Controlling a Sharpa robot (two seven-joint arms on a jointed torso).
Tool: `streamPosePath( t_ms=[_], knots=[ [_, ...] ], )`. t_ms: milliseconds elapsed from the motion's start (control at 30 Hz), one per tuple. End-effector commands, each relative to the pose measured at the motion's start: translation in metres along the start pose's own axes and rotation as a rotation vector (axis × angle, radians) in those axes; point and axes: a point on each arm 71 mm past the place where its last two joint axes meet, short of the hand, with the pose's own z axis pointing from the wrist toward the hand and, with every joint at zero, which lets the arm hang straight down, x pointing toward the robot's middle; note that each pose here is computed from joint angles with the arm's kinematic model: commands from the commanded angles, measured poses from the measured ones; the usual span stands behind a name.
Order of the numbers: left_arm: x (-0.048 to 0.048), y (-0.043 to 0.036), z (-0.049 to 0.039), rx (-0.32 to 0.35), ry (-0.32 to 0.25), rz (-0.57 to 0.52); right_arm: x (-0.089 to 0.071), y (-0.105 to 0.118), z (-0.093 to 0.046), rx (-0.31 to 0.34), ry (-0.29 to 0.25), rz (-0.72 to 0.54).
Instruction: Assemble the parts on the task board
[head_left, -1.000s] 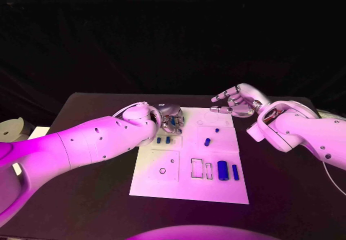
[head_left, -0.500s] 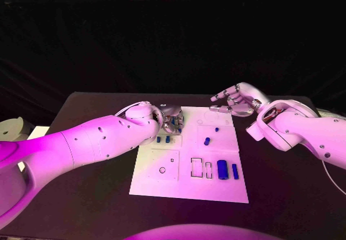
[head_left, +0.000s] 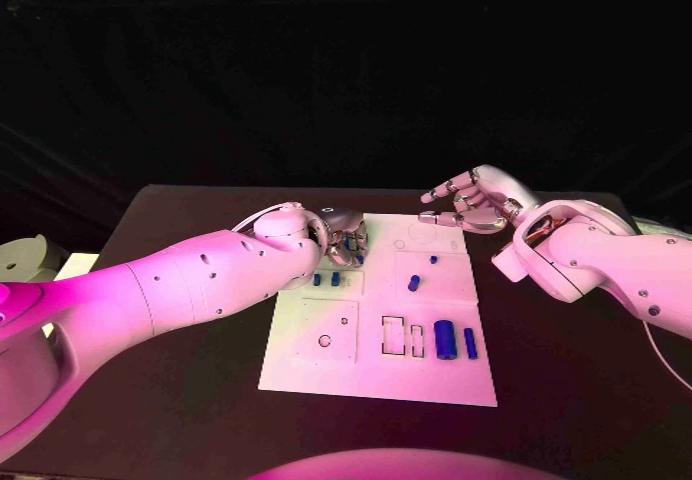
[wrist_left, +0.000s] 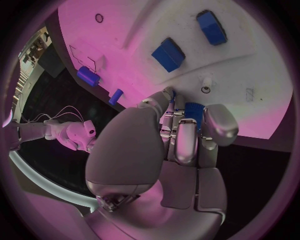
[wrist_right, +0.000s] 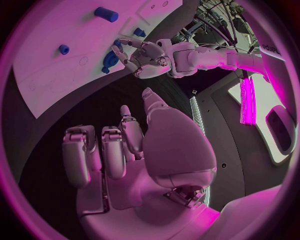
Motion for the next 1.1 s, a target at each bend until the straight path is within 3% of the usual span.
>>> streamPosePath(
  t_ms=[33,300,533,867,1100],
  knots=[
    [0.0098,-0.002,0.0007,0.004,0.046,0.007,0.002,0.001,0.0,-0.008,0.015,-0.003],
    [0.0069,0.0006,-0.0019,0.012,-0.014,-0.016,0.002,0.001,0.001,-0.008,0.015,-0.003],
    [0.0006,0.0075,-0.0095,0.004,-0.056,-0.067,0.002,0.001,0.001,-0.007,0.016,-0.003],
    [-0.014,0.0187,-0.0293,0.006,-0.125,-0.186,0.002,-0.001,0.001,-0.004,0.016,-0.004],
    [-0.0172,0.0334,-0.043,-0.021,-0.118,-0.227,0.001,-0.003,0.001,0.005,0.015,-0.001]
  ],
)
